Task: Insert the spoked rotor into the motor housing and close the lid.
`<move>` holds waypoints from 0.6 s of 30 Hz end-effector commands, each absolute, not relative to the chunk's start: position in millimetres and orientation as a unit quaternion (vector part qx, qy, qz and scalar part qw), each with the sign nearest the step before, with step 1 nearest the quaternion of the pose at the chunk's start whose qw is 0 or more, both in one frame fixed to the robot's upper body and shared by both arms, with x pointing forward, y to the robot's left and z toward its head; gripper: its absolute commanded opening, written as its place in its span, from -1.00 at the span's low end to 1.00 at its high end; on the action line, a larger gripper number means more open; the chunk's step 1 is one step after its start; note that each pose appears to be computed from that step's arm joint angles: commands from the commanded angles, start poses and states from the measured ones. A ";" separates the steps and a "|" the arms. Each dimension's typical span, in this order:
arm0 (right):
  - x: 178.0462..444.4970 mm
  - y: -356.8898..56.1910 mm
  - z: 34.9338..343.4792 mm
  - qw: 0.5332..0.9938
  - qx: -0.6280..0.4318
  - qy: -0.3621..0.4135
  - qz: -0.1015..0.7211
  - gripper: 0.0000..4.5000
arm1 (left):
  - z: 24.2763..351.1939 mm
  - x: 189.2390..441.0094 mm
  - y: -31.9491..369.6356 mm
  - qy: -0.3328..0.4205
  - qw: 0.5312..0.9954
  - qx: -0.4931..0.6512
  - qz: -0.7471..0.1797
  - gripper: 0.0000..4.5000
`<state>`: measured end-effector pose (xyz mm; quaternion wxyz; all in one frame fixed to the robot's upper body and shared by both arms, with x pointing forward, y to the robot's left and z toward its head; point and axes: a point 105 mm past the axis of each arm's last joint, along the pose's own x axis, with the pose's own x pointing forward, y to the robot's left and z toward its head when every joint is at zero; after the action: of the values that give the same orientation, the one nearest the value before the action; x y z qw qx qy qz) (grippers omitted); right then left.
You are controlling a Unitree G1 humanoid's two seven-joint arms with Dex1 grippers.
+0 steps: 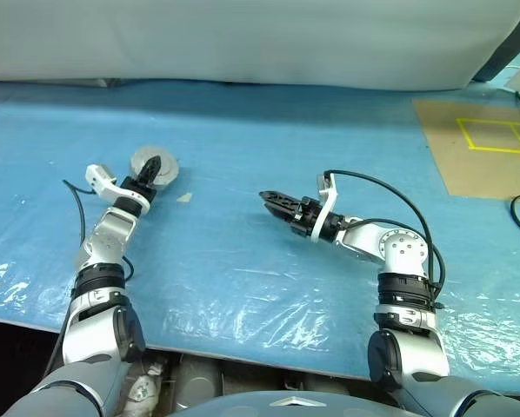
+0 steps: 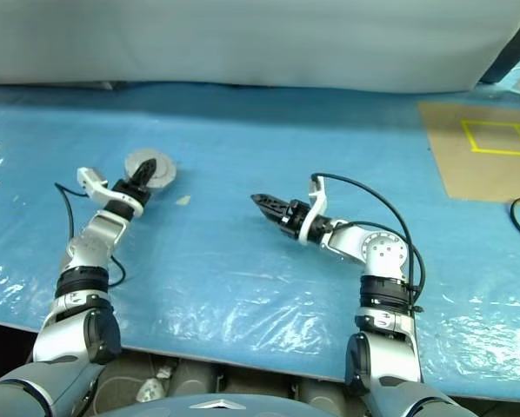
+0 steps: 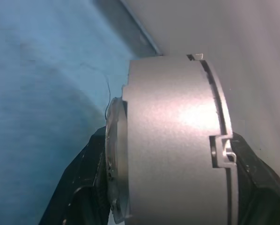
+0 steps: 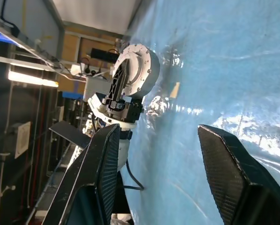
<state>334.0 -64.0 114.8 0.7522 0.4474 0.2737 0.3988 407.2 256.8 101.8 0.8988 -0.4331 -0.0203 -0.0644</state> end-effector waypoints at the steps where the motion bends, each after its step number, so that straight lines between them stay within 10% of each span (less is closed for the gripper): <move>1: 335.8 -63.2 122.9 0.756 0.441 0.258 0.410 0.22 | 132.7 412.2 273.2 -0.073 0.914 -0.394 -0.062 0.16; 6: 337.6 -62.5 119.8 0.759 0.436 0.261 0.407 0.22 | 113.3 413.5 277.8 -0.041 0.928 -0.368 -0.037 0.16; 12: 337.6 -60.7 116.3 0.761 0.431 0.266 0.406 0.23 | 100.9 414.1 275.3 -0.004 0.942 -0.334 -0.030 0.98; 18: 334.5 -57.3 110.9 0.760 0.422 0.274 0.411 0.23 | 96.3 396.2 328.0 -0.013 0.945 -0.322 0.063 0.99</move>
<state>334.9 -60.3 104.3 0.7615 0.4241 0.2862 0.3979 404.9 304.0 89.6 0.9423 -0.3331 0.0090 0.0316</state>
